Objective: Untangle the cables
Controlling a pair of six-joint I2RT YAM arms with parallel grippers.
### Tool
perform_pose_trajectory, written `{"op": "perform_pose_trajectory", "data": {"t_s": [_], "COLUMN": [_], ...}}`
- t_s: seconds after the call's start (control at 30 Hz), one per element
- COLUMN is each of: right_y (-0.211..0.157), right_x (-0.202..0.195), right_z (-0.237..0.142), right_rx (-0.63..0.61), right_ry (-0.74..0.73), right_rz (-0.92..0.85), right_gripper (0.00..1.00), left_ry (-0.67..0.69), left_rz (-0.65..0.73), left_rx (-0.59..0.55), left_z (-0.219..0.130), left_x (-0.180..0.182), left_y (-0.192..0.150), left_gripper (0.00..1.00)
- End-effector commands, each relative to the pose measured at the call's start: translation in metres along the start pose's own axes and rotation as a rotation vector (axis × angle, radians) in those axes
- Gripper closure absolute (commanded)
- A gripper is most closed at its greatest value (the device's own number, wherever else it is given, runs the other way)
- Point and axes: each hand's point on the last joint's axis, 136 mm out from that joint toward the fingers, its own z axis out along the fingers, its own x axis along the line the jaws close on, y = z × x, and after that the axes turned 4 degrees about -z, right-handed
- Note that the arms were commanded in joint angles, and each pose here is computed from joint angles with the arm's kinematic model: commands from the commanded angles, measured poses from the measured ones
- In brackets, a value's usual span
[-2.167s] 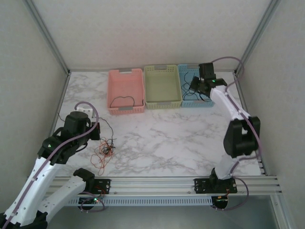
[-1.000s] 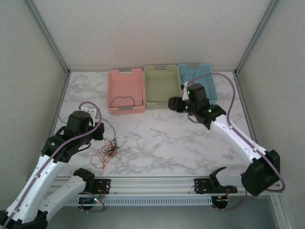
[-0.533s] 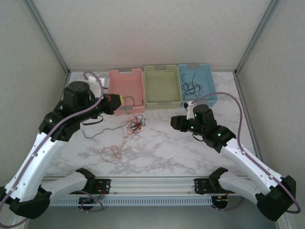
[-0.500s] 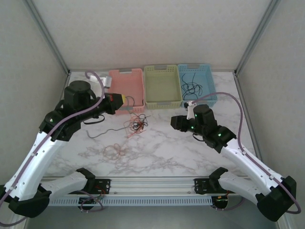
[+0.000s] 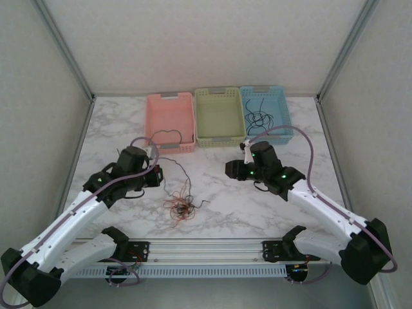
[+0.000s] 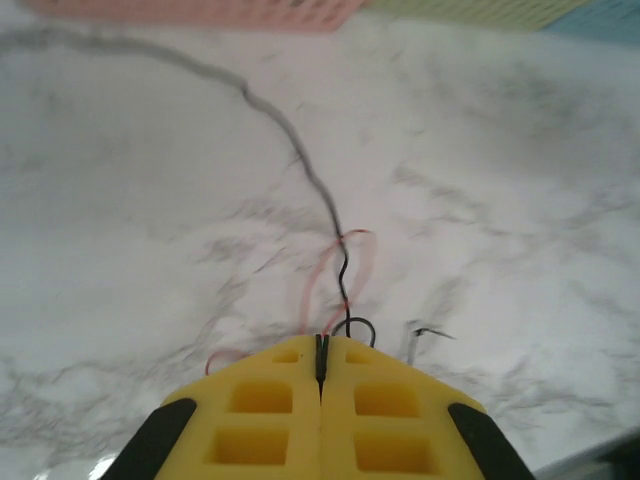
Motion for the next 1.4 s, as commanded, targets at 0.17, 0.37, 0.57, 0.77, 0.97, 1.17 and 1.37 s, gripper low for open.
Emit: {"op": "perform_pose_trajectory", "data": {"t_s": [0.17,0.37,0.57,0.77,0.97,1.17,1.37], "right_y": [-0.044,-0.073,-0.084,-0.094,-0.098,-0.107,-0.118], "right_x": [0.057,0.094,0.121,0.142,0.147,0.148,0.152], "right_z": [0.048,0.076,0.095,0.098,0.103,0.116,0.12], "right_rx": [0.179,0.273,0.32,0.374,0.387,0.425,0.46], "right_ry": [0.153,0.218,0.289,0.356,0.364,0.356,0.368], "right_rz": [-0.106,-0.17,-0.199,-0.261,-0.272,-0.285,-0.302], "right_gripper": [0.65,0.66,0.58,0.58,0.62,0.6,0.64], "left_ry": [0.021,0.024,0.023,0.02,0.019,0.018,0.021], "left_rz": [-0.059,-0.061,-0.063,-0.061,-0.06,-0.055,-0.052], "left_rx": [-0.04,-0.046,-0.045,-0.045,-0.045,-0.045,-0.047], "left_z": [0.009,0.009,0.009,0.009,0.009,0.009,0.009], "left_x": [0.014,0.015,0.015,0.014,0.014,0.014,0.014], "left_y": [-0.003,-0.002,-0.003,-0.002,-0.002,-0.002,-0.001], "left_gripper": [1.0,1.0,1.0,1.0,1.0,1.0,1.0]}}
